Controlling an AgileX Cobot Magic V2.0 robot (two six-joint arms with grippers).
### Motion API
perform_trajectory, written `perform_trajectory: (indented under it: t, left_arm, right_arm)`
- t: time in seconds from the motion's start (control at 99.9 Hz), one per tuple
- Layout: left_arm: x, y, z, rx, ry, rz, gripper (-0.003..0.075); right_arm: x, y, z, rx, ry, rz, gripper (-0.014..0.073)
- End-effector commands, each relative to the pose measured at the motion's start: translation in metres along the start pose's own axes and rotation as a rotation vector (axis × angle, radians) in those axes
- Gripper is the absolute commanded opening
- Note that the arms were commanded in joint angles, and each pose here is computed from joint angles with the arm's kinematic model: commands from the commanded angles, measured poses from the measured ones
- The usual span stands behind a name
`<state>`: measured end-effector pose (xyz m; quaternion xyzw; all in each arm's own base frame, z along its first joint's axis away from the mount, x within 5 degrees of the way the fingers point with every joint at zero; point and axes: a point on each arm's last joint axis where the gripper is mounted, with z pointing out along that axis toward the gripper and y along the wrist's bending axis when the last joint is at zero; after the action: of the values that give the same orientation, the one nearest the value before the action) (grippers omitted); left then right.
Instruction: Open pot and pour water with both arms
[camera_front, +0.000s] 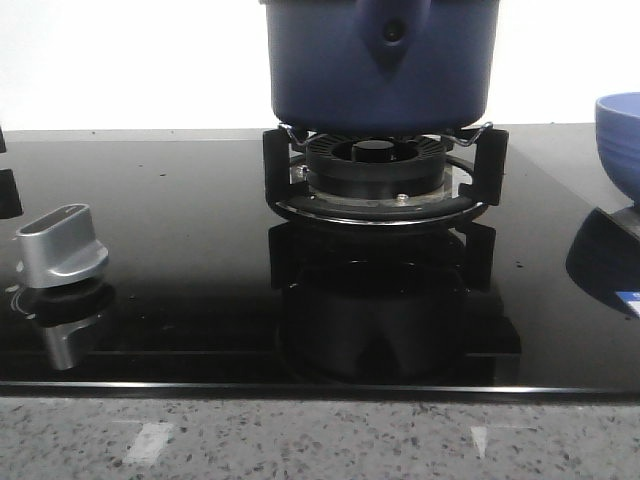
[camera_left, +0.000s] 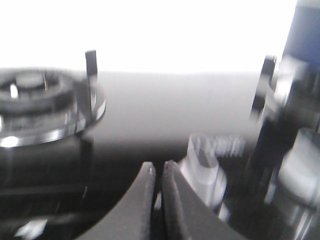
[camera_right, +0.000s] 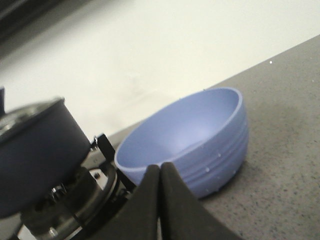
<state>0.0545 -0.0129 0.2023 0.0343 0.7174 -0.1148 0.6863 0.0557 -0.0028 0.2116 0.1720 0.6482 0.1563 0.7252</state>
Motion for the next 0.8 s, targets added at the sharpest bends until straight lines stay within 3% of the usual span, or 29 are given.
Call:
perform_trajectory:
  t: [0.0, 0.22, 0.35, 0.46, 0.591, 0.791]
  left_arm:
    - [-0.004, 0.003, -0.001, -0.016, -0.148, -0.147, -0.0020]
    - [-0.012, 0.009, -0.003, -0.037, -0.256, -0.412, -0.0020]
    - [-0.023, 0.007, -0.006, -0.021, -0.277, -0.435, -0.0020]
    - [-0.042, -0.001, -0.009, 0.034, -0.242, -0.346, -0.0020]
    - [-0.072, -0.009, -0.008, 0.059, -0.193, -0.151, -0.0020]
    - [-0.120, -0.019, 0.002, 0.097, -0.135, -0.036, 0.0008]
  right_arm:
    - [-0.003, -0.003, -0.002, -0.005, -0.105, 0.019, -0.0068]
    - [-0.016, -0.001, -0.004, -0.019, -0.217, 0.061, -0.0068]
    - [-0.030, 0.010, -0.005, -0.045, -0.195, 0.065, -0.0068]
    - [-0.045, 0.023, -0.008, -0.070, -0.134, 0.017, -0.0068]
    - [-0.073, 0.040, -0.013, -0.065, -0.080, -0.166, -0.0068]
    - [-0.106, 0.055, -0.010, -0.012, -0.015, -0.325, -0.0068]
